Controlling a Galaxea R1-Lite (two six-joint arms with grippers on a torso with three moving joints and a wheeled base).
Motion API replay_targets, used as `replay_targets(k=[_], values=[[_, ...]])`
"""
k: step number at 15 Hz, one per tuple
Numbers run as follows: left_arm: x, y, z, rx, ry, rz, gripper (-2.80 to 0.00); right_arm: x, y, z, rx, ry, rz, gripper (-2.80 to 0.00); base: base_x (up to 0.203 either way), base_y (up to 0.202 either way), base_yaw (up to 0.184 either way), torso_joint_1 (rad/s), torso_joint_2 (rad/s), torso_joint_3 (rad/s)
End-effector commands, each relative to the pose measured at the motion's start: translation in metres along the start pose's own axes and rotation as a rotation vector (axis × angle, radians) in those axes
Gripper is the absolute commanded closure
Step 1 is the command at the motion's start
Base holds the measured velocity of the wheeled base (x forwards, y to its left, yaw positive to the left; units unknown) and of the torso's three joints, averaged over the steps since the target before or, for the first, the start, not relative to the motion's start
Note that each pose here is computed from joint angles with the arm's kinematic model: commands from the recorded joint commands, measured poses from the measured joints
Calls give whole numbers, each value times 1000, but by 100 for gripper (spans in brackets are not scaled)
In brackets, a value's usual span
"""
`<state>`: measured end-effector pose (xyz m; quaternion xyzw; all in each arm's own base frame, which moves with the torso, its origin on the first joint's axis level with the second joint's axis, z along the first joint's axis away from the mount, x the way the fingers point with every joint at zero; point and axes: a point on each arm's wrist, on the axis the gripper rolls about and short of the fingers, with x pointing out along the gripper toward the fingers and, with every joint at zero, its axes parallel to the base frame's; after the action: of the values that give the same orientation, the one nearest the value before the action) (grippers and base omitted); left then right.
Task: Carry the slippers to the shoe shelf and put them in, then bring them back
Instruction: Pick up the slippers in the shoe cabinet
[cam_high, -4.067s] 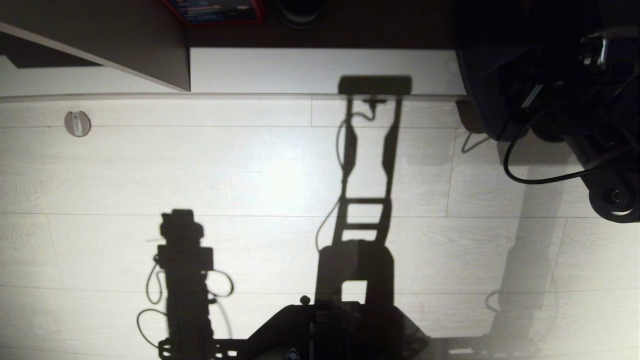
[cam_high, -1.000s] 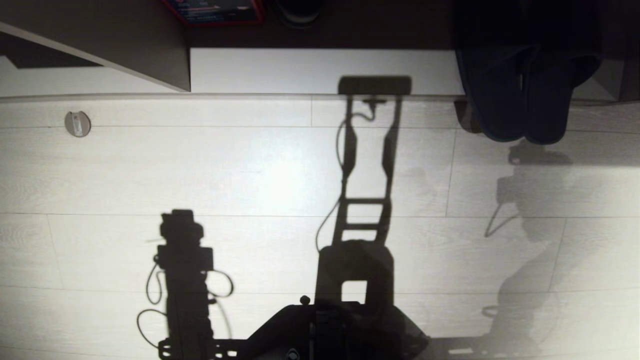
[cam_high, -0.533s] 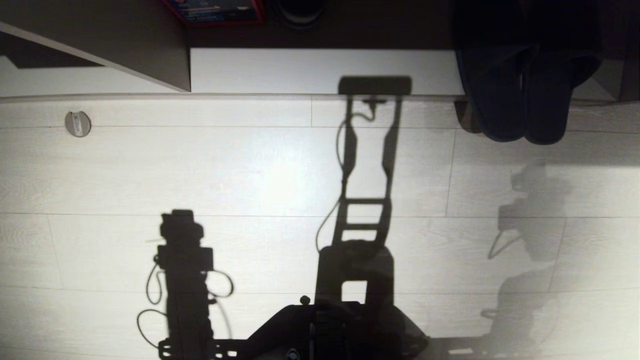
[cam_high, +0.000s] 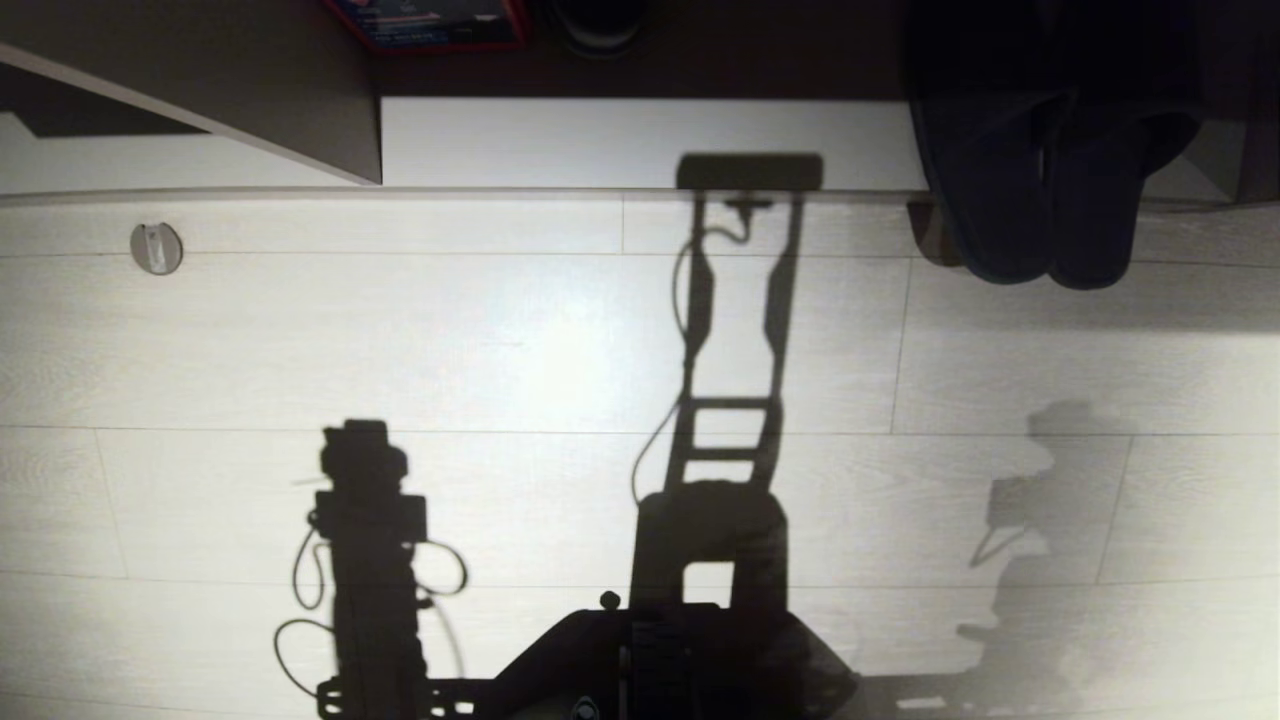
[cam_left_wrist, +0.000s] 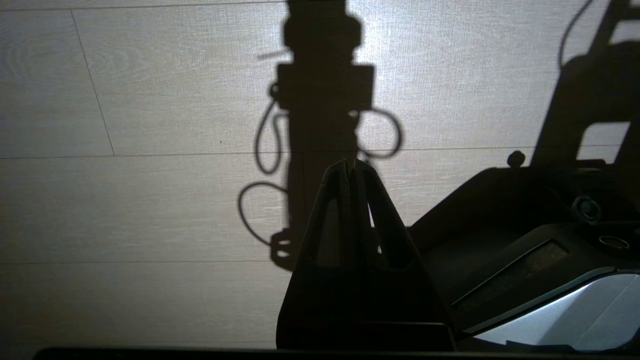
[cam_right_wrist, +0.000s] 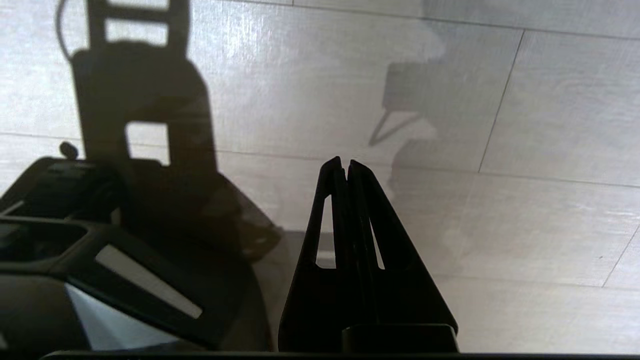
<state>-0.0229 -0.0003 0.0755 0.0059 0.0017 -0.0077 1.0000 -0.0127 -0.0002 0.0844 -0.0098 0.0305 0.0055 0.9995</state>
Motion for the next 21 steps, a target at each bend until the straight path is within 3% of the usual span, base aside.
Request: replay_targets(k=[1, 12, 17, 21], values=[[0, 0, 0, 0, 0, 0, 0, -7, 0, -4, 0, -61, -1, 0, 0, 0, 0, 0, 0, 0], [0, 0, 0, 0, 0, 0, 0, -7, 0, -6, 5, -46, -3, 0, 0, 0, 0, 0, 0, 0], [0, 0, 0, 0, 0, 0, 0, 26, -1, 28, 0, 20, -38, 0, 0, 0, 0, 0, 0, 0], [0, 0, 0, 0, 0, 0, 0, 58, -4, 63, -48, 4, -51, 0, 0, 0, 0, 0, 0, 0]])
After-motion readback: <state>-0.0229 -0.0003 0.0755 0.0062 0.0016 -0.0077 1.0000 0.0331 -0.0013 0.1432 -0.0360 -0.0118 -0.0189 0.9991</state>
